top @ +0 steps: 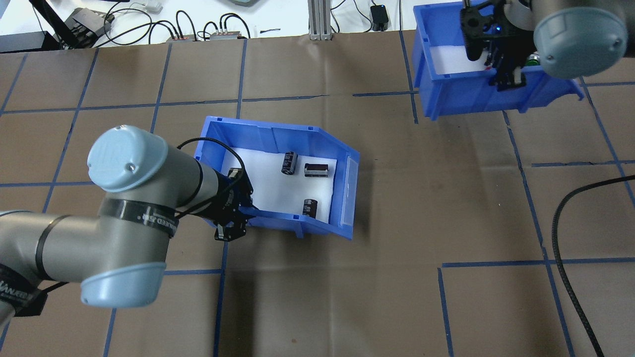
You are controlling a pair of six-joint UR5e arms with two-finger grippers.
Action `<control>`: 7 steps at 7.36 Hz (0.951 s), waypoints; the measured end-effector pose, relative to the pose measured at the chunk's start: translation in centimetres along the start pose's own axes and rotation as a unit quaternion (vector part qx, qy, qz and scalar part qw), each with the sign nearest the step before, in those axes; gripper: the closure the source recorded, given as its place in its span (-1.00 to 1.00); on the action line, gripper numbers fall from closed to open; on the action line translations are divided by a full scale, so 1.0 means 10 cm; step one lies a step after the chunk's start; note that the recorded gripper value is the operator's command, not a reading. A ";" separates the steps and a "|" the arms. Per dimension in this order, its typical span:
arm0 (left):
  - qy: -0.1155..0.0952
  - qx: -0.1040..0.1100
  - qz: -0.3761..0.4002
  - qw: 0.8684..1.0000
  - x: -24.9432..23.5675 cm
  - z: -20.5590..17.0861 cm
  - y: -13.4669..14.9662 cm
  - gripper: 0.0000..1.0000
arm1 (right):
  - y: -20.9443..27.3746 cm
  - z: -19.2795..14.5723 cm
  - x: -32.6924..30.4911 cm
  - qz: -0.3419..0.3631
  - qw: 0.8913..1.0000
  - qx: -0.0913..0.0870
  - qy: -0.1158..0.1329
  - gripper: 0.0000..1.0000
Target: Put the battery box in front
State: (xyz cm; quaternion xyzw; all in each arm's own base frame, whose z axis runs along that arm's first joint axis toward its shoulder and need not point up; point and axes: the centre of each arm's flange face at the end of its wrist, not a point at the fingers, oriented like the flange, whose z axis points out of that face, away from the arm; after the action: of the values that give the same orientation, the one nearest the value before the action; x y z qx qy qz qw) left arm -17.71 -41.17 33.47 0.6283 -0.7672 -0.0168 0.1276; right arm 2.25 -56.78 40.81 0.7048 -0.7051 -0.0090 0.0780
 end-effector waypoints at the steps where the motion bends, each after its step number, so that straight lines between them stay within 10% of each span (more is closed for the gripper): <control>1: 0.002 0.001 0.002 1.000 0.36 -0.02 -0.09 0.98 | 0.14 0.10 -0.23 0.004 1.000 0.001 -0.007 1.00; 7: 0.008 -0.040 -0.062 0.997 2.31 0.69 0.45 0.73 | 0.49 0.38 -0.89 -0.003 1.000 0.018 0.004 1.00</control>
State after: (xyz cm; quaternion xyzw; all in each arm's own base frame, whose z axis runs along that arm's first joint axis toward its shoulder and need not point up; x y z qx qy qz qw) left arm -27.60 -63.49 31.66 0.6691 -0.7246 -0.0502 0.1573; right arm -3.09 -48.27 36.84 0.7082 -0.7027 0.0061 0.0684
